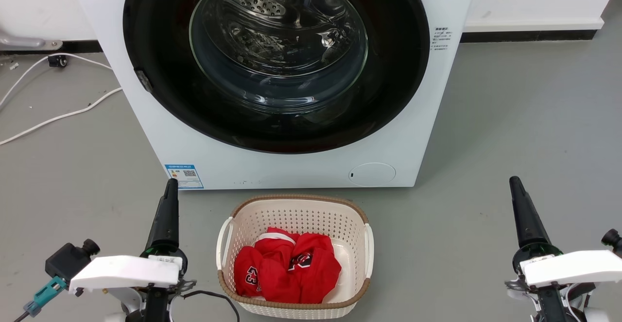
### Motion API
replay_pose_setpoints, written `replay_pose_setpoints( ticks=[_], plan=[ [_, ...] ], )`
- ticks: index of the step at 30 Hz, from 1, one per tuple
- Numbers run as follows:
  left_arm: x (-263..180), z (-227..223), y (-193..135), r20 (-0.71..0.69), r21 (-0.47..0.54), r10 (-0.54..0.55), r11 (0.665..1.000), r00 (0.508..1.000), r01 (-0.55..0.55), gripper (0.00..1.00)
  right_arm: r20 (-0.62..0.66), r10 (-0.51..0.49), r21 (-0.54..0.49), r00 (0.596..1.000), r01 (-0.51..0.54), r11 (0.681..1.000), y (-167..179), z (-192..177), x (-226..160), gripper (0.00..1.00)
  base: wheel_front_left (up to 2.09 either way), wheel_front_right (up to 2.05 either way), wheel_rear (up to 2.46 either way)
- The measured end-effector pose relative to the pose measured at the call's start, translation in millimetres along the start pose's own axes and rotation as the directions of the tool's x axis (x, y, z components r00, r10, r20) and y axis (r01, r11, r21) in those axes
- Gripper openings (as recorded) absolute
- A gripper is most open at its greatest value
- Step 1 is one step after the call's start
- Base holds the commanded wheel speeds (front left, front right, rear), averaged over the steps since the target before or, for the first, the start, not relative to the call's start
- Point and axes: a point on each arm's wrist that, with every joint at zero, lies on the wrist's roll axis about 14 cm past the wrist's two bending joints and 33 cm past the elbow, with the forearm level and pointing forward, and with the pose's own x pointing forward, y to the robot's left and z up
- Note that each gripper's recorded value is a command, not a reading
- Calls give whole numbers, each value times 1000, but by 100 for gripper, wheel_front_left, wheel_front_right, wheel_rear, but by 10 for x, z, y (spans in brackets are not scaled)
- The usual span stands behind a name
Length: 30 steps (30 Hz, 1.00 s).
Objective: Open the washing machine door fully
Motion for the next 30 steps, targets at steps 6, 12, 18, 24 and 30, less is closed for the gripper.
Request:
replay_pose_setpoints(
  ticks=[6,12,18,24,30],
  plan=[
    [5,6,-61,5,128,-22,992,1000,22,100,1,10,-137,1000,-10,990,20,-5,-21,100,0,0,0],
    [9,-12,-100,0,245,-39,969,999,38,100,-1,18,-258,1000,-17,966,30,-15,-35,100,0,0,0],
    [15,-22,-120,-10,382,-54,923,999,53,100,0,30,-350,1000,-29,936,58,-6,-41,100,0,0,0],
    [19,-21,-144,-5,470,-60,881,998,55,100,-14,40,-432,999,-42,901,80,-36,-65,100,0,0,0],
    [18,-30,-172,-4,546,-72,836,997,62,100,-23,53,-503,998,-57,862,115,-48,-68,100,0,0,0]
  ],
)
